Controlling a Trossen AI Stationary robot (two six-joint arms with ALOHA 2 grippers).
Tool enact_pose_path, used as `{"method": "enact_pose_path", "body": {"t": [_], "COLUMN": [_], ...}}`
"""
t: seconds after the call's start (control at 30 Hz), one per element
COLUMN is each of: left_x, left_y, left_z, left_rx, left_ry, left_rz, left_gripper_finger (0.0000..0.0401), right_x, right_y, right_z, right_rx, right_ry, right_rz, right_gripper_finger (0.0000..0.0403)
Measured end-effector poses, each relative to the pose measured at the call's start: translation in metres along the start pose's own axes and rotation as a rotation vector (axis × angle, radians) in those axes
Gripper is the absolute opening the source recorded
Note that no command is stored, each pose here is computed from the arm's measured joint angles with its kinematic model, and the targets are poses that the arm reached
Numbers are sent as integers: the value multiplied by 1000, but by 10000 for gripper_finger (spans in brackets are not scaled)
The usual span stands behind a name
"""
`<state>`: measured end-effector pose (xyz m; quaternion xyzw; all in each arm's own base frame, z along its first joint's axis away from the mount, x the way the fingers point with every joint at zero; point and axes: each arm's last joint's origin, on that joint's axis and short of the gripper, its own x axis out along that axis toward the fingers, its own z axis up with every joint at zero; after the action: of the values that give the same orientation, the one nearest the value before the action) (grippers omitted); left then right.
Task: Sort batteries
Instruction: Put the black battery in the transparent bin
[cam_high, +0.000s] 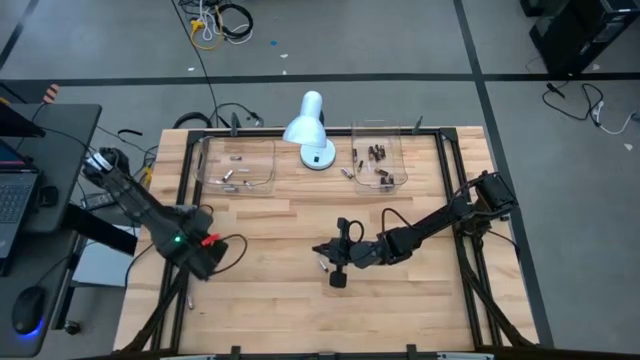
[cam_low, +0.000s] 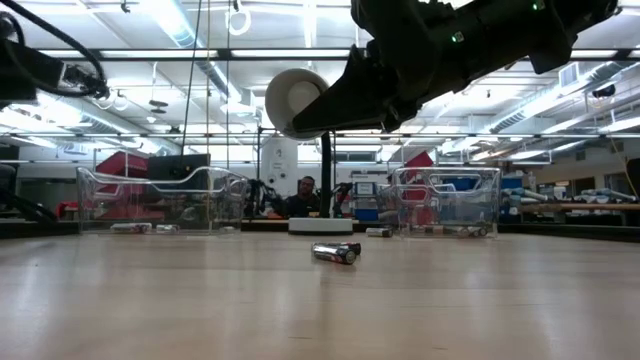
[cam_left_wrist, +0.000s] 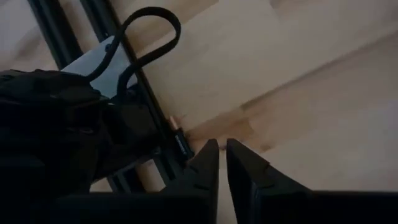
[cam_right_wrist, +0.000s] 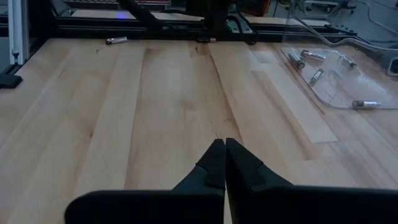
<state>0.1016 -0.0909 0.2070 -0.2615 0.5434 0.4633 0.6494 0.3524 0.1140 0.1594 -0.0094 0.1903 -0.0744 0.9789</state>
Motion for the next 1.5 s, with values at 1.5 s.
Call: {"method": "enact_pose_path", "body": {"t": [1.5], "left_x": [99], "left_y": [-58], "left_z": [19], "left_rx": [-556], "left_ry": [91], "left_rz": [528], "left_gripper_finger": [14], "right_x": [0], "right_y": [0], "right_z": [-4], "right_rx": [-77], "right_ry": [39], "right_rz": [-2], "right_gripper_finger": [0]}}
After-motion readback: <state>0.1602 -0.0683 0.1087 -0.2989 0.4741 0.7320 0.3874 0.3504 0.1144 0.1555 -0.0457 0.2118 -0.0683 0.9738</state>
